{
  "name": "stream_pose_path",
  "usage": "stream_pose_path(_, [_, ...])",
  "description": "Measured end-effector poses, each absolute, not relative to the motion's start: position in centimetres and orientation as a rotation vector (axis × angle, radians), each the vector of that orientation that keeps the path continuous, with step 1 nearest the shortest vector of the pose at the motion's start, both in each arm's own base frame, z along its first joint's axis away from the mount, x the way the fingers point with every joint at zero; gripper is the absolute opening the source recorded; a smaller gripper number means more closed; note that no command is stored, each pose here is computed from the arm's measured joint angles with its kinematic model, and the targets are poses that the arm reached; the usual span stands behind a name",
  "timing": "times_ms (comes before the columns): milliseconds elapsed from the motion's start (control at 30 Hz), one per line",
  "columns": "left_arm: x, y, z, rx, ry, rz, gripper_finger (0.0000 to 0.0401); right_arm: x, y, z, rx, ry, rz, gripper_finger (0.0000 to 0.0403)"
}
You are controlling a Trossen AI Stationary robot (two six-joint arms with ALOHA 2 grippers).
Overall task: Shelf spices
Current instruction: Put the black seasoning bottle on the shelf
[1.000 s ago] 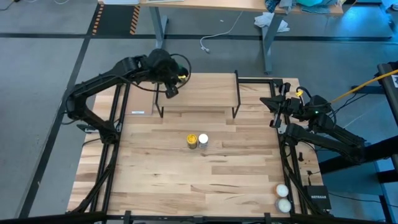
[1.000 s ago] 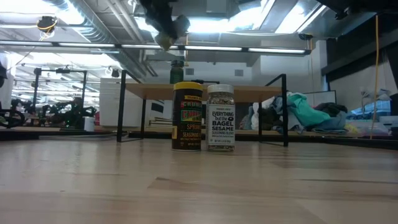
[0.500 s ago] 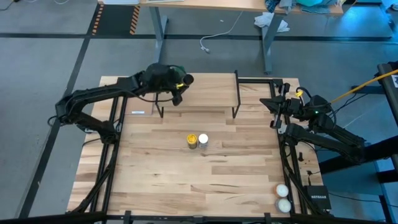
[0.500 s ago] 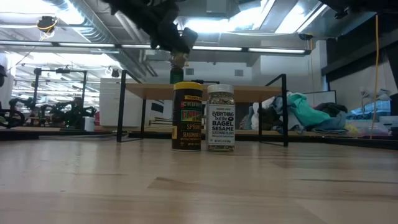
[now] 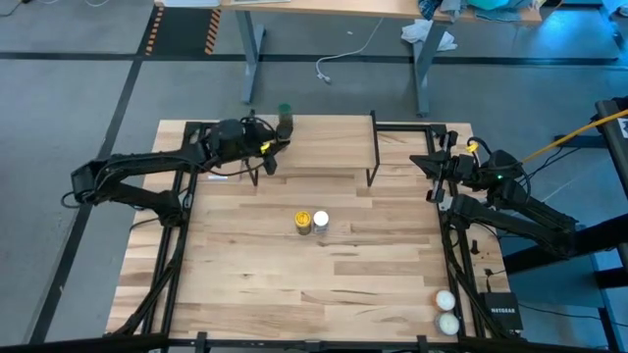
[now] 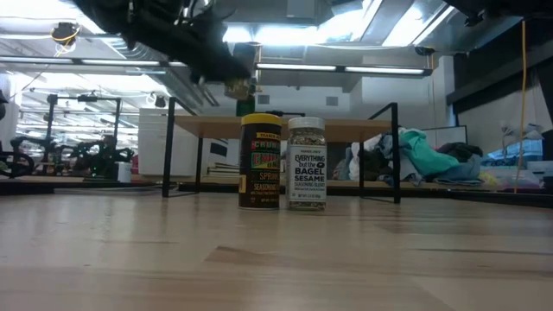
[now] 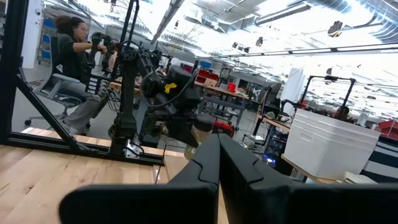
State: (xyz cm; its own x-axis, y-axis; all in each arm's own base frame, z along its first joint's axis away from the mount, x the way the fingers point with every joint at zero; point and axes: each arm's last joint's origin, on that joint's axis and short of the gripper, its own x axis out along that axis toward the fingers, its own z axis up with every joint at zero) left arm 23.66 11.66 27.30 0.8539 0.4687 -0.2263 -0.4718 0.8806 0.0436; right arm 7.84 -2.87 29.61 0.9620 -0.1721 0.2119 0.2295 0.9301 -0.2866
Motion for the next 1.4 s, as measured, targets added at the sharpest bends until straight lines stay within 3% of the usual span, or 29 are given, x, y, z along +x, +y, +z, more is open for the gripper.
stream_pose_path(233, [23.4, 11.5, 25.1, -0.026, 0.295, 0.493, 0.0123, 7.8, -2.9, 29.6, -0.315, -0.185, -0.207, 0.0005])
stream_pose_path(767, [23.1, 11.4, 24.3, -0.03, 0.296, 0.493, 0.0126, 7.8, -2.9, 29.6, -0.315, -0.185, -0.207, 0.0005])
stream_pose_path(900, [23.1, 11.4, 24.3, -0.037, 0.293, 0.501, 0.0153, 7.8, -2.9, 29.6, -0.315, -0.185, -0.207, 0.0005])
stream_pose_path(1200, [23.1, 11.4, 24.3, -0.049, 0.287, 0.514, 0.026, 7.8, -2.9, 29.6, -0.315, -0.185, -0.207, 0.0005])
stream_pose_path(1400, [23.1, 11.5, 24.3, -0.038, 0.293, 0.525, 0.0272, 7.8, -2.9, 29.6, -0.315, -0.186, -0.207, 0.0005])
